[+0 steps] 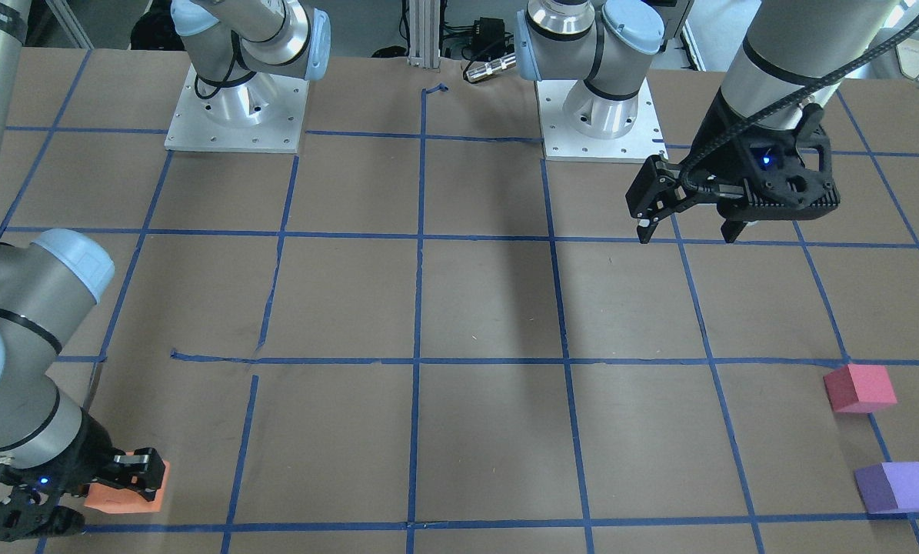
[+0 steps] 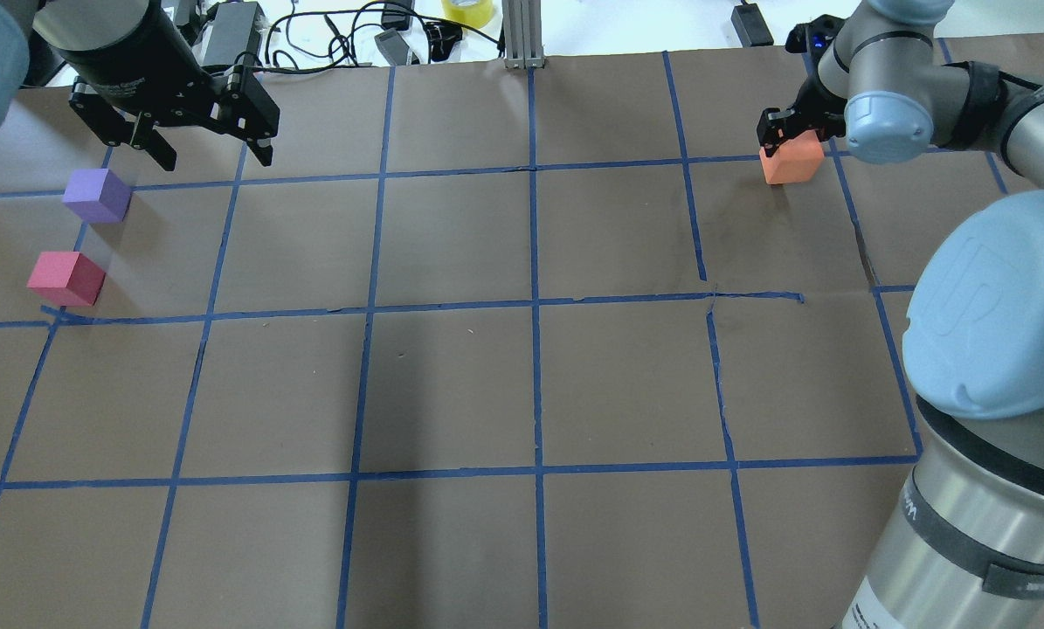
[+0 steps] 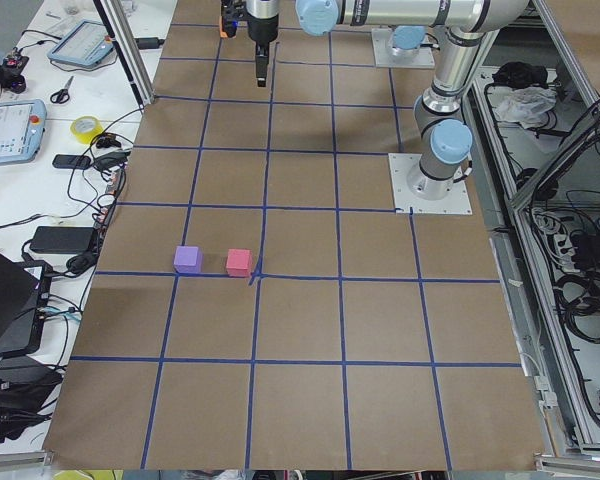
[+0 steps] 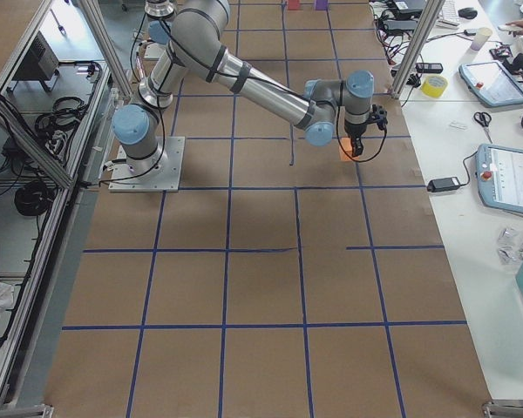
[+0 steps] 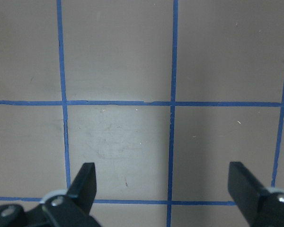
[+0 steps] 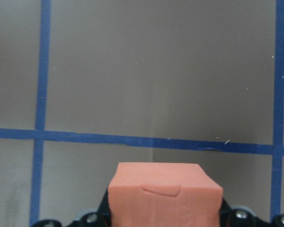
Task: Arrange blocks in a line
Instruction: 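Carry the orange cube with the right gripper to the table center, set down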
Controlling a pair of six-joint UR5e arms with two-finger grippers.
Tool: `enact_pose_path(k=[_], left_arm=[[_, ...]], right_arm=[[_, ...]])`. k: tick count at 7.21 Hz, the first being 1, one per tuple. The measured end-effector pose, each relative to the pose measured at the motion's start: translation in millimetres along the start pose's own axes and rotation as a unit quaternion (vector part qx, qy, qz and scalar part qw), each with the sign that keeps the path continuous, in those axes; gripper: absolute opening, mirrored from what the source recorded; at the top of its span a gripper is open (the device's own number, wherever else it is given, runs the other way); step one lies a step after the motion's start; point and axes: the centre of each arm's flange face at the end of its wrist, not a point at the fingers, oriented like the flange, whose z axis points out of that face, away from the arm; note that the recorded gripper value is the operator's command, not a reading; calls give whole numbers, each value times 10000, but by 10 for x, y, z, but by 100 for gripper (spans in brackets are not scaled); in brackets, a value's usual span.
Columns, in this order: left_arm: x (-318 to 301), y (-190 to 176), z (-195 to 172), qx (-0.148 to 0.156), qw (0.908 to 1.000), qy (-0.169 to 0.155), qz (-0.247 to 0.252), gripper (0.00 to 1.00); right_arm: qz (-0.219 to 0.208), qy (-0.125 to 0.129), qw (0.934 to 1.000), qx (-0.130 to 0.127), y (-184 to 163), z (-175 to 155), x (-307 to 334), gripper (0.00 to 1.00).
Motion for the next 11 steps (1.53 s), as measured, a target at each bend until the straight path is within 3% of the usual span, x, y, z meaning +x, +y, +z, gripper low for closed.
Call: enact_pose_path(k=[2,4,7,10,11], left_arm=[[0,0,0,0,10000,3,-1,100],[-1,0,0,0,10000,0,-3,100],[-12,-1,-1,1,10000,-11,-12,100],[-14,4,1,-2,10000,-13,-17,100],[-11,10,15,-15,10000,-6,-16,100]], right_arm=[[229,-89,9997,-32,50,-205,-1026,0],[387,-202,9990,-56,197,-203,-1915,0],[493,-260,9984,-67,450,176,-2920,0],[516,-268,9982,-171,636,459,-3417,0],[531,-274,9980,-196,676,503,-3497,16]])
